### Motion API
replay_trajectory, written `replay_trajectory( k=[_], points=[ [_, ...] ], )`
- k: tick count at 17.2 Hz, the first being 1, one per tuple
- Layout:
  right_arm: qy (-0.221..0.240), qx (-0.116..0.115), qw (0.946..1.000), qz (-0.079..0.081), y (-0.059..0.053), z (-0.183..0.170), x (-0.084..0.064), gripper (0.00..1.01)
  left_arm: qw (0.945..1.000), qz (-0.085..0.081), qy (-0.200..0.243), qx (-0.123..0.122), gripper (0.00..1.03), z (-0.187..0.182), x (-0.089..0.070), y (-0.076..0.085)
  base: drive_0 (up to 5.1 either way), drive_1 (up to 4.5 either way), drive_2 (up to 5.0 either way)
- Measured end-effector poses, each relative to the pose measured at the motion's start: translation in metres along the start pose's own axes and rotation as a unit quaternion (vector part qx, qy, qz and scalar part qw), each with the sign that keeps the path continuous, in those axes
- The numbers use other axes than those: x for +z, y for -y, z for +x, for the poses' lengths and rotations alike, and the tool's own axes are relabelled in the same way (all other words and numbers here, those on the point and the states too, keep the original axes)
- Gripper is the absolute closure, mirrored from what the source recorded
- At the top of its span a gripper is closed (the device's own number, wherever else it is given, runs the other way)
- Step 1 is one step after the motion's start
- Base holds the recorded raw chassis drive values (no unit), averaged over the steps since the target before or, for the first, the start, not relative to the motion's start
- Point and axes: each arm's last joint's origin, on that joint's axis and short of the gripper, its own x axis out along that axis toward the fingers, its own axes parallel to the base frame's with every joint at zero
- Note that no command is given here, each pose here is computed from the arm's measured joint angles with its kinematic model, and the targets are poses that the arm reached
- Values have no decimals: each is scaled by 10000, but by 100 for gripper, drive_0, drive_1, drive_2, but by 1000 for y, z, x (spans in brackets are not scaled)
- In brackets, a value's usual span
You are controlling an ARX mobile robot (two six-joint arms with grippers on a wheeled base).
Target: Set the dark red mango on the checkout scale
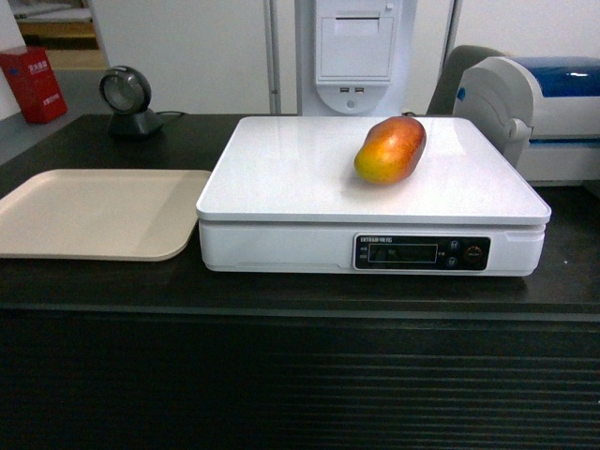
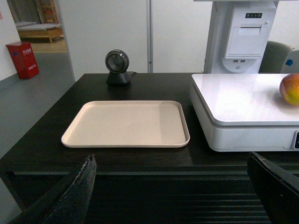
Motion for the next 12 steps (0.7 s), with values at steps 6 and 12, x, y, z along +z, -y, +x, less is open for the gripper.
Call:
replay_trajectory(
  k=[6,12],
  points=[
    [8,0,10000,0,0,0,0,3,10000,0,10,2,5,0,0,0,0,0,0],
    [-2,0,10000,2,0,0,0,3,10000,2,2,-2,5,0,0,0,0,0,0]
  ],
)
